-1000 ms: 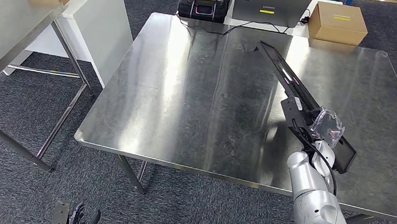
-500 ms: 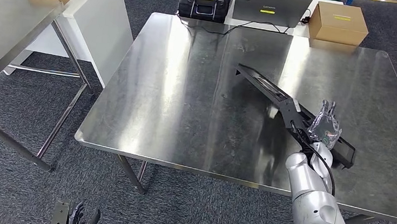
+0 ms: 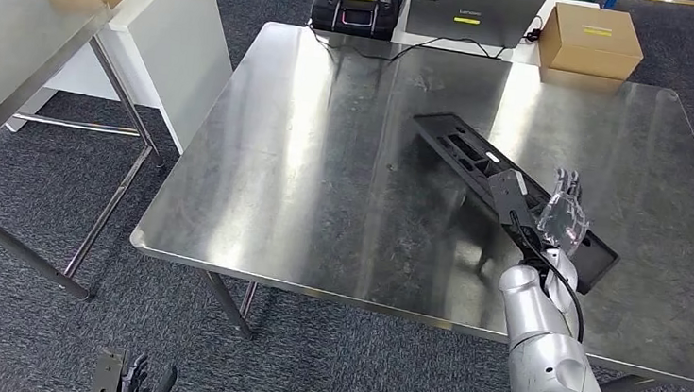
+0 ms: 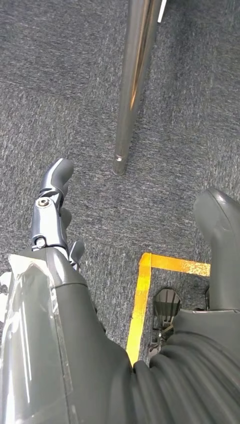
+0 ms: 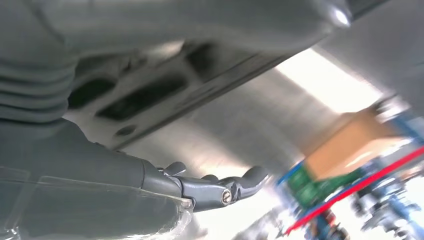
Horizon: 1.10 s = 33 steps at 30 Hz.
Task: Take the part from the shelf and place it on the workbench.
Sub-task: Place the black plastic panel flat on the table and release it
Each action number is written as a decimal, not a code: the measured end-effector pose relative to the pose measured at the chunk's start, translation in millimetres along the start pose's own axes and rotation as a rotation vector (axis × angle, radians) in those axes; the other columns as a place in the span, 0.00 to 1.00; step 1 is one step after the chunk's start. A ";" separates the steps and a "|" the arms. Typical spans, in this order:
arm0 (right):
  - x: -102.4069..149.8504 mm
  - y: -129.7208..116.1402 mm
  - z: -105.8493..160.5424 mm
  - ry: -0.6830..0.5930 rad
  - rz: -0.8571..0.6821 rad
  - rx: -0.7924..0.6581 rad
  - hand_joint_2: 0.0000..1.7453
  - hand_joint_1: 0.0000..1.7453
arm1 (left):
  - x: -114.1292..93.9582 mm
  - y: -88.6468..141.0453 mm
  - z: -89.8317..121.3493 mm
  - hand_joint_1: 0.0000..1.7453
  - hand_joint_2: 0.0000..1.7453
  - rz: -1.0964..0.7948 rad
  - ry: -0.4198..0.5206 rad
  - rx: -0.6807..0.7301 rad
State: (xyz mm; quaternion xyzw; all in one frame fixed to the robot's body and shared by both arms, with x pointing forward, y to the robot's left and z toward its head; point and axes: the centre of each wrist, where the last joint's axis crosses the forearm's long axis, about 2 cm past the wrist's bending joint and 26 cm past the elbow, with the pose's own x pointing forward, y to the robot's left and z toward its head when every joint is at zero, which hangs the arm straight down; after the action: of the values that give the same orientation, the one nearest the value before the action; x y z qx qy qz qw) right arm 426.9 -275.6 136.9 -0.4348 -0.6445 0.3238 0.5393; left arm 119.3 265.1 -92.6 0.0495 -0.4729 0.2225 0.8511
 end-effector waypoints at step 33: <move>97.8 -18.5 20.4 -0.372 -0.304 -0.106 0.00 0.00 | -6.7 1.3 6.4 0.00 0.00 0.046 0.020 0.036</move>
State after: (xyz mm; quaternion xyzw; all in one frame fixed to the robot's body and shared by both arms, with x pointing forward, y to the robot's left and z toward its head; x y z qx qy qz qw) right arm 399.1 -193.2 189.5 -0.2934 -0.8068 0.2790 0.4304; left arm 110.7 262.2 -94.8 0.0516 -0.4615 0.2508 0.8494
